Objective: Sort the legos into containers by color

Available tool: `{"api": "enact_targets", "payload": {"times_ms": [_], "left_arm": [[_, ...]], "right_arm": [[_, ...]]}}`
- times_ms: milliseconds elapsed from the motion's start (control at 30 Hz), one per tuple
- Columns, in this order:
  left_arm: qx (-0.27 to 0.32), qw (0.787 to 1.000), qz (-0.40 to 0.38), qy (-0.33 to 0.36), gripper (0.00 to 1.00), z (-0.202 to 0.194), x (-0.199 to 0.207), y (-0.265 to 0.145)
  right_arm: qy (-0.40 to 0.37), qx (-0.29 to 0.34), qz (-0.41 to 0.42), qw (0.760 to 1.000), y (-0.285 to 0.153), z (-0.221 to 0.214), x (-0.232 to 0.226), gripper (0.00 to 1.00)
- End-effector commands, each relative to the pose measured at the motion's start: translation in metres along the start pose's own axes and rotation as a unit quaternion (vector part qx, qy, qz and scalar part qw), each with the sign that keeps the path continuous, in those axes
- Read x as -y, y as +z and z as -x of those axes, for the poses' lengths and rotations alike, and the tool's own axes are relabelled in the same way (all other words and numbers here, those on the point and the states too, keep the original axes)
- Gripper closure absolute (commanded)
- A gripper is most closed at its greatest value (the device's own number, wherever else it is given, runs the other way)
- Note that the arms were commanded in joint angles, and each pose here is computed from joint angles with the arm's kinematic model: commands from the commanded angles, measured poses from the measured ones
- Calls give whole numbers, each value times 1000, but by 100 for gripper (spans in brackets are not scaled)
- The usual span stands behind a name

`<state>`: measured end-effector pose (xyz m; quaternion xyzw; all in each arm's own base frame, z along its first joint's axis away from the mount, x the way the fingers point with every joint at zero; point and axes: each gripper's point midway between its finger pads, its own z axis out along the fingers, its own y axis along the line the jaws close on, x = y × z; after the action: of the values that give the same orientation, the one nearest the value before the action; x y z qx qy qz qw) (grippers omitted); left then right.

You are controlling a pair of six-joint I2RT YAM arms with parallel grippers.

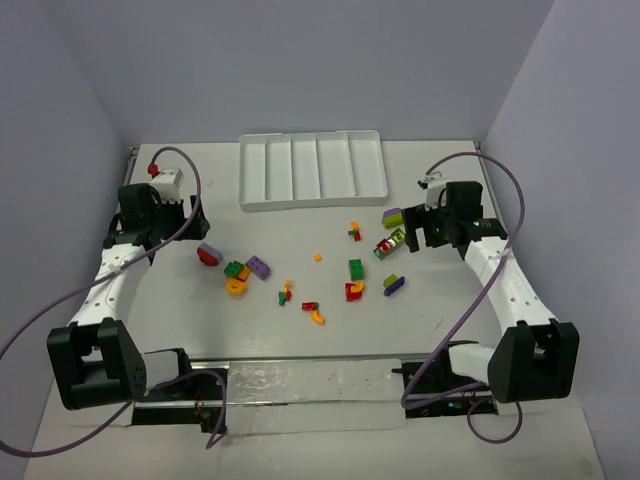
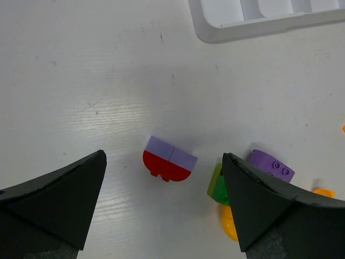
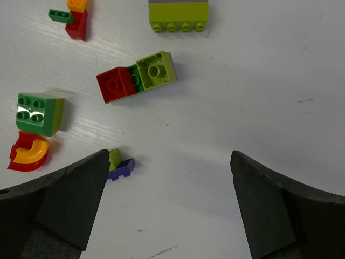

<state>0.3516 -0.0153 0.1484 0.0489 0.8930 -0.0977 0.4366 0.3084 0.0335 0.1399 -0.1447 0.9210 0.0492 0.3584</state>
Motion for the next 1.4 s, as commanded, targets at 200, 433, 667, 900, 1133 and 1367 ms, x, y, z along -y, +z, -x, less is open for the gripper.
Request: {"api": "enact_targets", "payload": {"times_ms": [200,433,667,900,1133,1367], "left_arm": [[11,1000,10,19,1,13,-5,-2],[6,999,24,29,1,18,-11,-3],[2,999,26,23,1,6,-11,-2],[-6,999,30,24,1,-1,-13,0],[-10,999,27,21,1,-3,-13,4],[-16,999,28,20,1,-7,-14,7]], "right_arm": [[-57,-59,18,996,-17,0,-27,0],[-111,-145,17,983,-13,-16,-47,3],[-124,-221,29,967,2,-37,-60,14],[-120,-258,47,958,21,-48,-74,22],[-114,-281,54,951,38,-58,-81,24],[-112,-298,60,946,49,-70,-85,25]]}}
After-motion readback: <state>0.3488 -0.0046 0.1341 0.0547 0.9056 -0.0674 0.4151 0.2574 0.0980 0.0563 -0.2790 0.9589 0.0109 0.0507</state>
